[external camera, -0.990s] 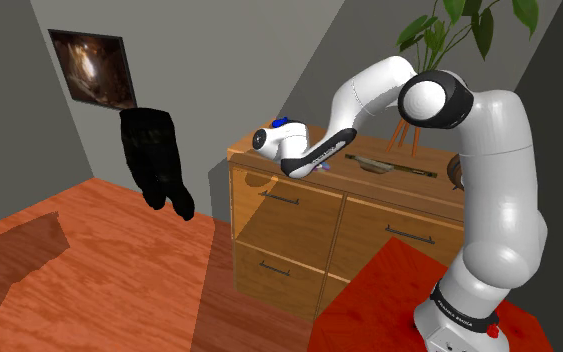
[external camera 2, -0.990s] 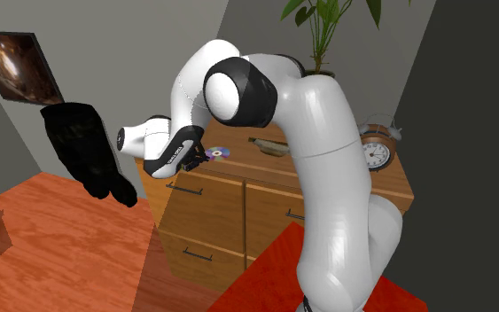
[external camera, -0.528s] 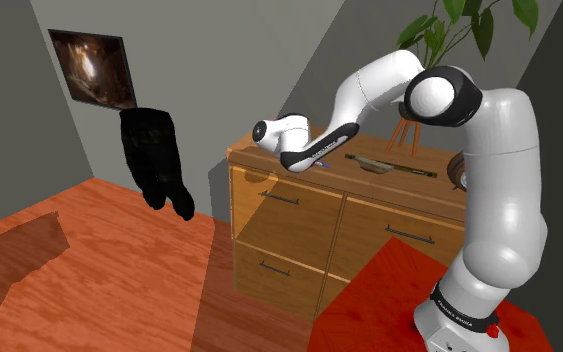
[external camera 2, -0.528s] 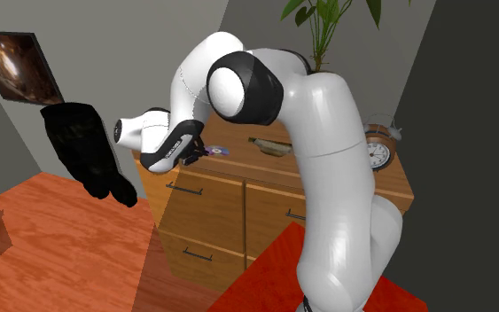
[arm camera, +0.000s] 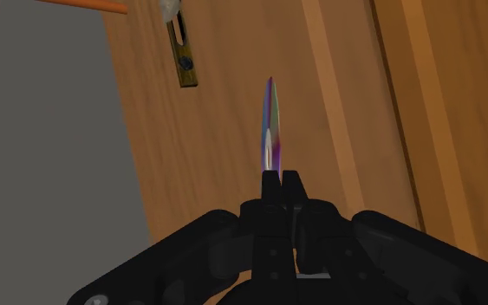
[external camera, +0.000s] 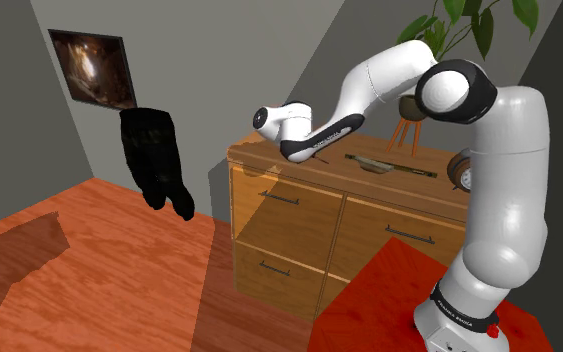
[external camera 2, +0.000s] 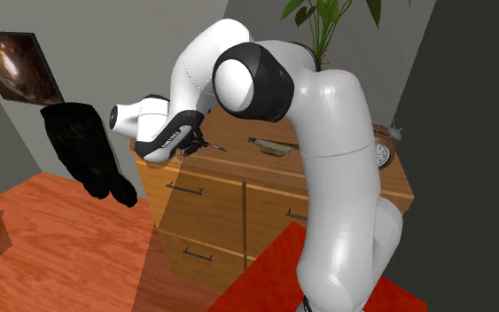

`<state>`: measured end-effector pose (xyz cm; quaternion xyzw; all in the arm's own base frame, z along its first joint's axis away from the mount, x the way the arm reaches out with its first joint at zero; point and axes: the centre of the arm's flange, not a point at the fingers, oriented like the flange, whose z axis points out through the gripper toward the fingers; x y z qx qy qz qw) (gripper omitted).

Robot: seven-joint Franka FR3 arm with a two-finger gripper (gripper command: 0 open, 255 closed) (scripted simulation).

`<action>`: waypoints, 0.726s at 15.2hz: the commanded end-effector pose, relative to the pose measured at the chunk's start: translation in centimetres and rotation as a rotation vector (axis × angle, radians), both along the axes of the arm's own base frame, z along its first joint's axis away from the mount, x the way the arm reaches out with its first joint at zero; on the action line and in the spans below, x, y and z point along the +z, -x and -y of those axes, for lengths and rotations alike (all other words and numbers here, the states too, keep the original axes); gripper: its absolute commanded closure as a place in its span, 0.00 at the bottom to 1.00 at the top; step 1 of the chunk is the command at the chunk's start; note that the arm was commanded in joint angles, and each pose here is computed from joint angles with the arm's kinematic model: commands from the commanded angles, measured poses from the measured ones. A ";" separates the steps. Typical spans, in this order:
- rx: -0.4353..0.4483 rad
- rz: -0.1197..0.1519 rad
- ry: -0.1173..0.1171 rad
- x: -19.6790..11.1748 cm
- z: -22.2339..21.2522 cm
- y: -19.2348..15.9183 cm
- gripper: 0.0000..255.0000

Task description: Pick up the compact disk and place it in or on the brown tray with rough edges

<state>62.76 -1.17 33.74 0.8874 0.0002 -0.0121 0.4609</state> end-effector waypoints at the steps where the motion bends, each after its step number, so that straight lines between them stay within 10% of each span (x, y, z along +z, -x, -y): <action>1: 0.000 0.000 0.000 1.1 -0.1 -0.1 1.00; 11: 0.000 0.000 0.000 5.4 0.8 0.9 1.00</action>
